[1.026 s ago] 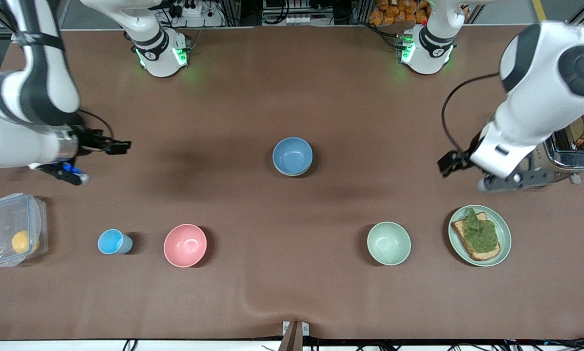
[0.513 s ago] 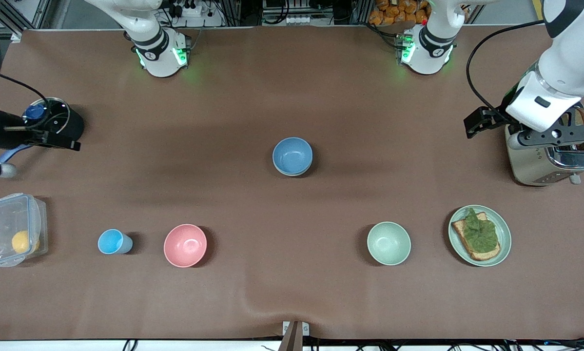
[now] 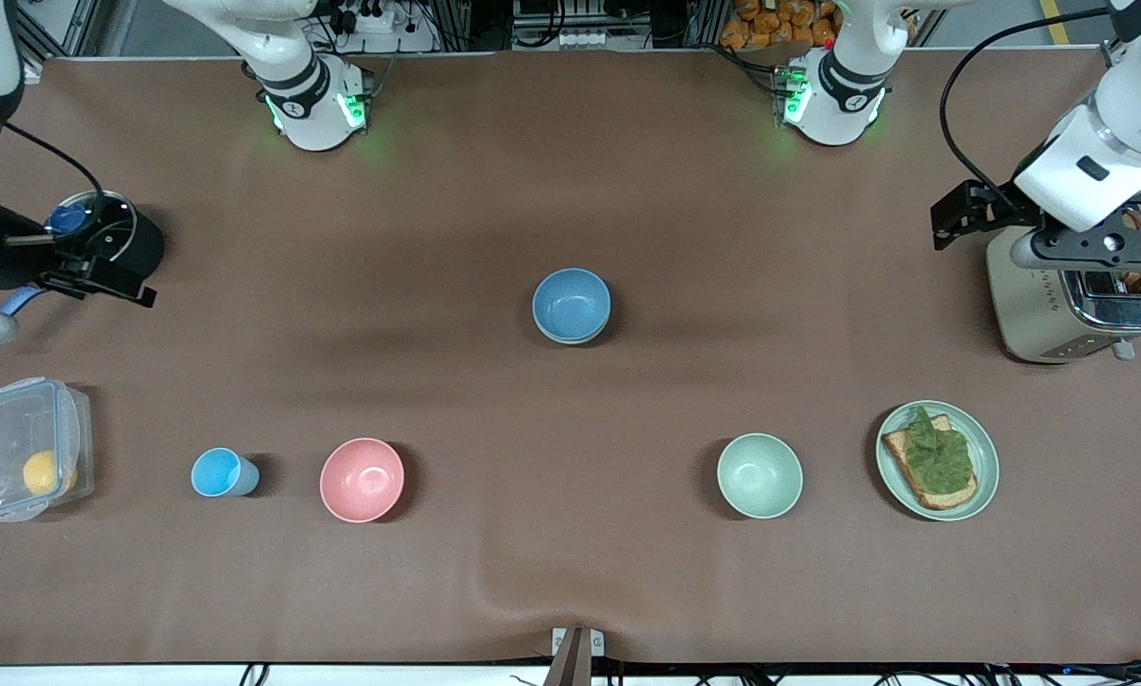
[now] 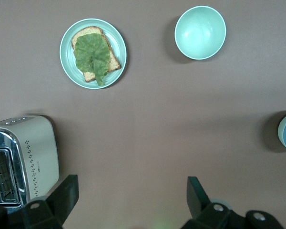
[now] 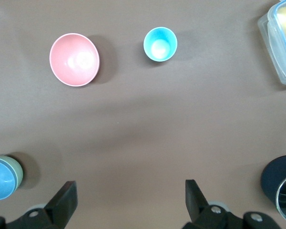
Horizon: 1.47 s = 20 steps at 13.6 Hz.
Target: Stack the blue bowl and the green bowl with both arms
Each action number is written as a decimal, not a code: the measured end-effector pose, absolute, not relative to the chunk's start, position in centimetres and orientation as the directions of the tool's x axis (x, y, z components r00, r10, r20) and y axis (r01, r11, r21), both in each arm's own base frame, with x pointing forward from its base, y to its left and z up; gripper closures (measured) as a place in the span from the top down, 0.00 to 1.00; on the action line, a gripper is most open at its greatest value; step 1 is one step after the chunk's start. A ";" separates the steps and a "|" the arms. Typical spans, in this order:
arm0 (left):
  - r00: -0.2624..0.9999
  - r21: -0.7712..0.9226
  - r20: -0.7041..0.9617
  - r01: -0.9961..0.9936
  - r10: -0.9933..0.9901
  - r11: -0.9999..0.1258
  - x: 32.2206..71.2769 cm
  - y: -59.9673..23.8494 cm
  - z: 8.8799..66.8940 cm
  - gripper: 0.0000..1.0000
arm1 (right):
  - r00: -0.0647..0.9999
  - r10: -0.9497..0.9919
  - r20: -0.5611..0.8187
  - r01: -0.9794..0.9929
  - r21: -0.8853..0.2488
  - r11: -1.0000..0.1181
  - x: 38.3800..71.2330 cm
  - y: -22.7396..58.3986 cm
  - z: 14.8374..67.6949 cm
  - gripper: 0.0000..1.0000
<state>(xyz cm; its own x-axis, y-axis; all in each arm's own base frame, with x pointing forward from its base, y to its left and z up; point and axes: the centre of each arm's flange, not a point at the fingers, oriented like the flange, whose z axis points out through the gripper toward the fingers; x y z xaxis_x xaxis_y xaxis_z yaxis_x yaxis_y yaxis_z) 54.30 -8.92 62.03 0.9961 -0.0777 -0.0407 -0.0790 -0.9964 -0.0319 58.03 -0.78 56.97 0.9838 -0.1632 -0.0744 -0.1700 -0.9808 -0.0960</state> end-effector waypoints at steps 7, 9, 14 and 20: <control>0.994 -0.030 -0.090 -0.057 -0.055 -0.998 54.1 -3.7 62.9 1.00 | 0.988 -0.150 -0.030 -0.152 -0.095 -0.984 56.7 0.6 57.7 1.00; 0.995 -0.030 -0.090 -0.047 -0.044 -0.998 54.1 -3.0 62.9 1.00 | 0.989 -0.145 -0.006 -0.145 -0.096 -0.985 56.1 1.2 57.4 1.00; 0.994 -0.028 -0.093 -0.066 -0.063 -0.997 54.1 -3.1 62.9 1.00 | 0.987 -0.163 -0.002 -0.163 -0.096 -0.982 55.8 0.1 57.0 1.00; 0.991 -0.028 -0.102 -0.084 -0.081 -0.996 53.9 -4.1 62.8 1.00 | 0.995 -0.101 0.022 -0.100 -0.024 -0.995 55.8 2.1 57.3 1.00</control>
